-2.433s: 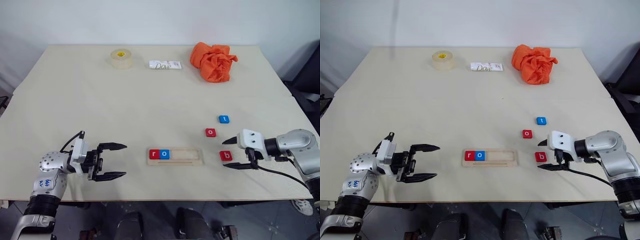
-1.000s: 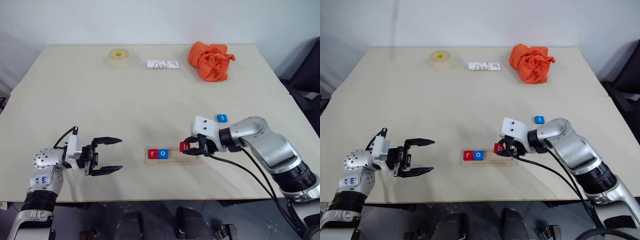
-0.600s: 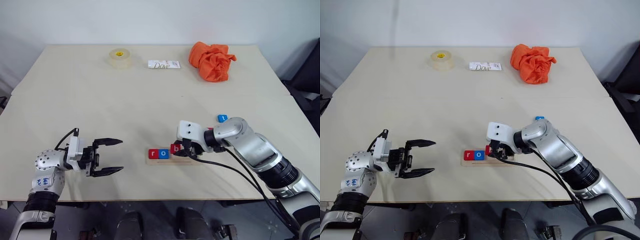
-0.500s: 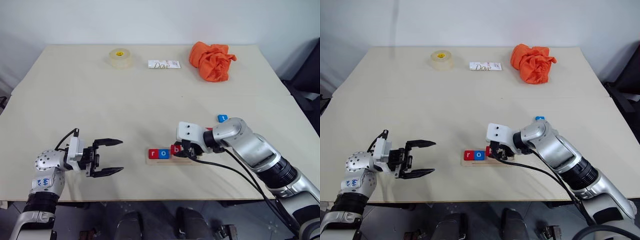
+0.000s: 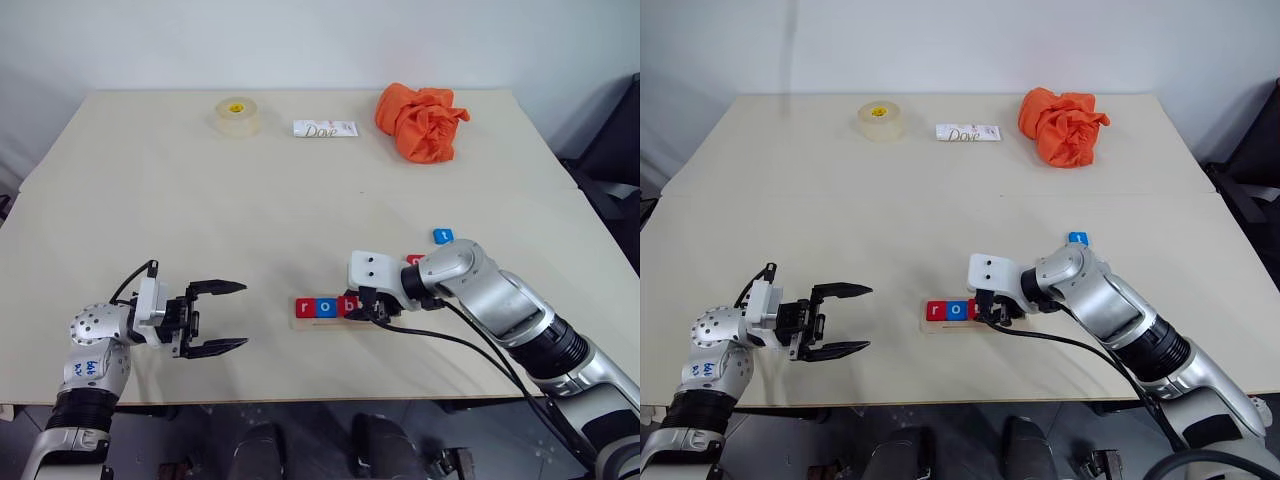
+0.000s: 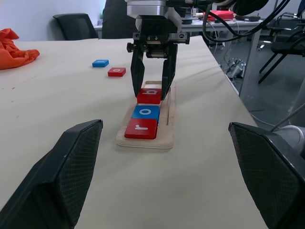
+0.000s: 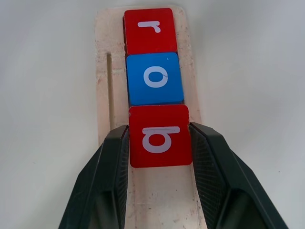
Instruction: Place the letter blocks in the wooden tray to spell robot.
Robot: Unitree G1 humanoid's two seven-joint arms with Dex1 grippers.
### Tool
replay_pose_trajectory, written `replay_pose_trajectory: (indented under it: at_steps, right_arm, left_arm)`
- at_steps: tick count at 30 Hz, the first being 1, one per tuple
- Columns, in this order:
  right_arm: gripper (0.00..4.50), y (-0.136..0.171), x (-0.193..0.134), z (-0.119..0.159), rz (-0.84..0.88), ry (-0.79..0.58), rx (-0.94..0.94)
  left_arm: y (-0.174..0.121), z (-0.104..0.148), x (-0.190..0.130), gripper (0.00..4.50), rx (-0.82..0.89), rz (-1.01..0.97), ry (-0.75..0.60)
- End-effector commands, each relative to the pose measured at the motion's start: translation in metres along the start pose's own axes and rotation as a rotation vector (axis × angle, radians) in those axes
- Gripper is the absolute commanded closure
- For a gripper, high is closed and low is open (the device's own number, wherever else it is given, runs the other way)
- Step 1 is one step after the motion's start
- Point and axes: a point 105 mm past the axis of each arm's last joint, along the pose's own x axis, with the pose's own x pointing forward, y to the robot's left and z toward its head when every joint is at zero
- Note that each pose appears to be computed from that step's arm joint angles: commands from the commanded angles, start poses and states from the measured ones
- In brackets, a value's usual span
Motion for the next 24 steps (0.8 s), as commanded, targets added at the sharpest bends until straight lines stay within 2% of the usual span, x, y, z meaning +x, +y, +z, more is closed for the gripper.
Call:
replay_pose_trajectory:
  at_steps: [1,2,7,8,18,21,24]
  right_arm:
    - [2.30,-0.001,-0.001,0.005,-0.003,-0.010,-0.036]
    - [2.07,0.001,-0.003,0.009,0.002,-0.023,-0.040]
    - [0.26,0.004,-0.010,0.021,0.014,-0.061,-0.050]
    - [0.04,0.005,-0.011,0.023,0.014,-0.068,-0.051]
    - [0.04,0.000,-0.022,0.024,-0.027,-0.133,-0.029]
    - [0.62,-0.008,-0.030,0.022,-0.048,-0.154,-0.014]
    - [1.63,-0.015,-0.033,0.019,-0.062,-0.155,-0.013]
  left_arm:
    - [-0.005,0.008,-0.001,0.00,0.047,-0.064,-0.010]
    - [-0.004,0.008,-0.001,0.00,0.047,-0.063,-0.010]
    - [-0.003,0.008,0.000,0.00,0.046,-0.062,-0.013]
    - [-0.003,0.008,0.001,0.00,0.046,-0.063,-0.014]
    - [0.002,0.007,0.006,0.00,0.049,-0.071,-0.023]
    - [0.002,0.007,0.006,0.00,0.045,-0.073,-0.023]
    - [0.001,0.007,0.006,0.00,0.043,-0.073,-0.024]
